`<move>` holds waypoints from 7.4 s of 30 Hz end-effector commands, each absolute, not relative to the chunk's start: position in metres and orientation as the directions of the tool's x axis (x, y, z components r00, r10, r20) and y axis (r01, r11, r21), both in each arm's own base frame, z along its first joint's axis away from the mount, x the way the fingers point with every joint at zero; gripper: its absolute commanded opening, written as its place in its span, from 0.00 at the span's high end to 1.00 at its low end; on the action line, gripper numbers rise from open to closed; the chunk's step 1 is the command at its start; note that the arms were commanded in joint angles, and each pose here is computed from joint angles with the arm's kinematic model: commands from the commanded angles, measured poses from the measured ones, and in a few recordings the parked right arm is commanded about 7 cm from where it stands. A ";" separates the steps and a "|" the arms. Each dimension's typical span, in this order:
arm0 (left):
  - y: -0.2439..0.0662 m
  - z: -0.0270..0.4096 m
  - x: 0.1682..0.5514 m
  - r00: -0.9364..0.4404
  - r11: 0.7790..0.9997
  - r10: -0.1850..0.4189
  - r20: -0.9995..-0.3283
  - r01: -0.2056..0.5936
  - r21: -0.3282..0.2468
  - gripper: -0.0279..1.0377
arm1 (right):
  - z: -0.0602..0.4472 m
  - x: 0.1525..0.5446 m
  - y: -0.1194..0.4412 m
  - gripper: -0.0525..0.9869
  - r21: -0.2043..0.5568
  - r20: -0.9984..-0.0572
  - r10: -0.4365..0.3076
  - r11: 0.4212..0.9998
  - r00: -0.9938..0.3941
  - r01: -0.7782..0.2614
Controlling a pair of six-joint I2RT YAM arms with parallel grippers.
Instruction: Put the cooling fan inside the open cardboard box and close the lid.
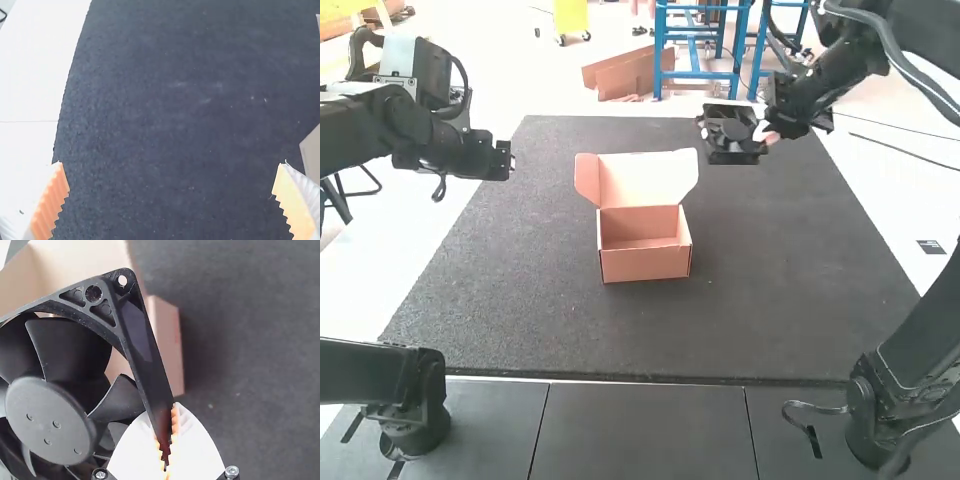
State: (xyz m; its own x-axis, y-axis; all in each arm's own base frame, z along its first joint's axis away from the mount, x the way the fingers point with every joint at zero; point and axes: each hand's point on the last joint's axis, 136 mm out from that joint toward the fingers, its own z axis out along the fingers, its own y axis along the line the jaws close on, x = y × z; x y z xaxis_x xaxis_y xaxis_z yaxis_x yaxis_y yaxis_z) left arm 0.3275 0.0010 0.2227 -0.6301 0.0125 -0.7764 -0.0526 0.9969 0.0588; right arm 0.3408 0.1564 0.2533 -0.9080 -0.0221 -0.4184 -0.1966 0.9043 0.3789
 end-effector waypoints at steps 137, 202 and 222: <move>-0.075 0.188 0.505 -0.558 0.997 0.039 -0.829 0.082 -0.008 0.06 | 0.165 0.500 0.212 0.13 0.305 -0.552 -0.261 0.821 -0.792 -0.483; -0.118 0.218 0.449 -0.577 0.984 0.068 -0.814 0.172 -0.040 0.06 | 0.189 0.441 0.215 0.96 0.340 -0.563 -0.203 0.827 -0.801 -0.448; -0.093 0.230 0.440 -0.516 0.997 0.050 -0.855 0.072 0.015 0.06 | 0.186 0.416 0.232 0.96 0.350 -0.581 -0.213 0.806 -0.786 -0.477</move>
